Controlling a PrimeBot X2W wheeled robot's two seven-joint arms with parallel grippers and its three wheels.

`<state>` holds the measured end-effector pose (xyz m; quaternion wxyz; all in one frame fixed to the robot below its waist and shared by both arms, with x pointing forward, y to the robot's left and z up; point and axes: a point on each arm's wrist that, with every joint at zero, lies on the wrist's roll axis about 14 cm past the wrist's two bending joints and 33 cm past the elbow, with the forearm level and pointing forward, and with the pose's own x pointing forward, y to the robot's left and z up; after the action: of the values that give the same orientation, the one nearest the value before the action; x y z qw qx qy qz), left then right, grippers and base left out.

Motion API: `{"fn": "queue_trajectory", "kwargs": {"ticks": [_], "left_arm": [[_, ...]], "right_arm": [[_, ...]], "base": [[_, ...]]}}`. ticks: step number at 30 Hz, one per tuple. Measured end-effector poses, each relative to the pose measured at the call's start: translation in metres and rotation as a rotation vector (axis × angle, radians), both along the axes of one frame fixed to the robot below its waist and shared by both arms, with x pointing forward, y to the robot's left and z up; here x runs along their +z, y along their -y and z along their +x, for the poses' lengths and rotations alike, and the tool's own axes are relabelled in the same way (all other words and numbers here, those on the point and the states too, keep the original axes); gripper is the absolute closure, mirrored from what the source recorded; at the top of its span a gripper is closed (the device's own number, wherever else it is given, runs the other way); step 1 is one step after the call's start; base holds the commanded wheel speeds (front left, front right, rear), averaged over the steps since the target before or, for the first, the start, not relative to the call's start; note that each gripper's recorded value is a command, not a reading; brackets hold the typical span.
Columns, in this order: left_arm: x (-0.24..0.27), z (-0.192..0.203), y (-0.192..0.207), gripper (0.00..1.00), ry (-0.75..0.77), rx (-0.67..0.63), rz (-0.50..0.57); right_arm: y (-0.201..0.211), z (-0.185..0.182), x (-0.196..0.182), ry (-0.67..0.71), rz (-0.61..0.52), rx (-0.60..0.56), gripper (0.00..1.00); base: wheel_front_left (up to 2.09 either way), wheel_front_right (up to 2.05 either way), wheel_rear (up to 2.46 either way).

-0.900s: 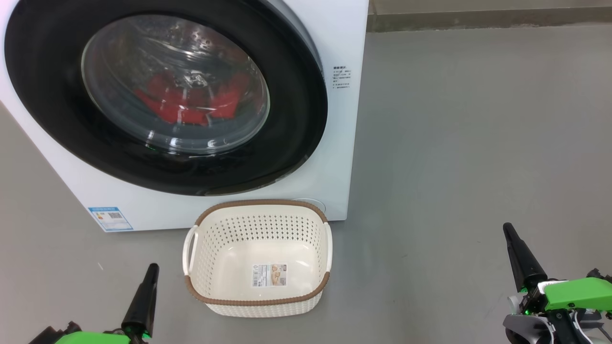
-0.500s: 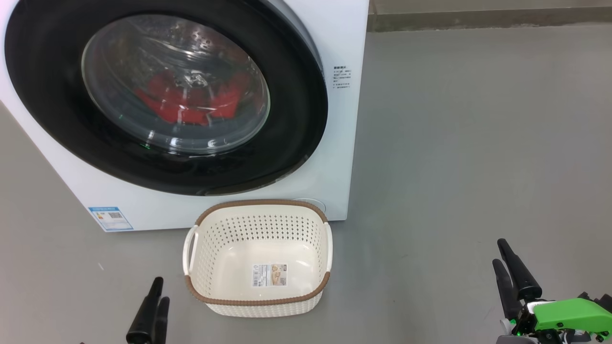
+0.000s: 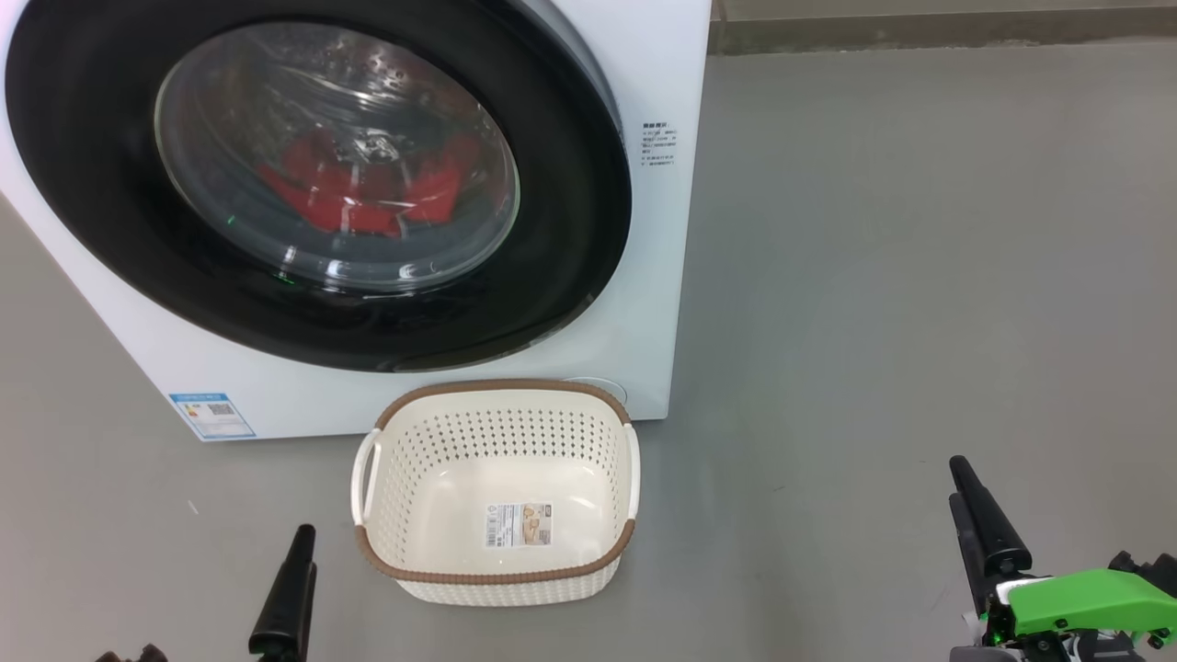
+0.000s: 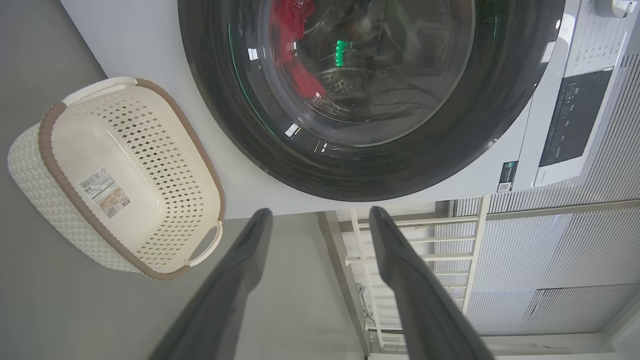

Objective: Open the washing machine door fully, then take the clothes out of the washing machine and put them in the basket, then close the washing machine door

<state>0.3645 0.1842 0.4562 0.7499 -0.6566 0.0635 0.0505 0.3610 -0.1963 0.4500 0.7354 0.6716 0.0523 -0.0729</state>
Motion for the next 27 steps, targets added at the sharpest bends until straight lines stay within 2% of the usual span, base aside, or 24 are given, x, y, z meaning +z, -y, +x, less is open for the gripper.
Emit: {"fn": "queue_trajectory", "kwargs": {"ticks": [27], "left_arm": [[0.015, 0.006, 0.001, 0.00, 0.048, -0.049, 0.424]], "right_arm": [[-0.008, 0.004, 0.000, -0.010, -0.371, 0.084, 0.00]], "base": [[0.00, 0.00, 0.00]]}}
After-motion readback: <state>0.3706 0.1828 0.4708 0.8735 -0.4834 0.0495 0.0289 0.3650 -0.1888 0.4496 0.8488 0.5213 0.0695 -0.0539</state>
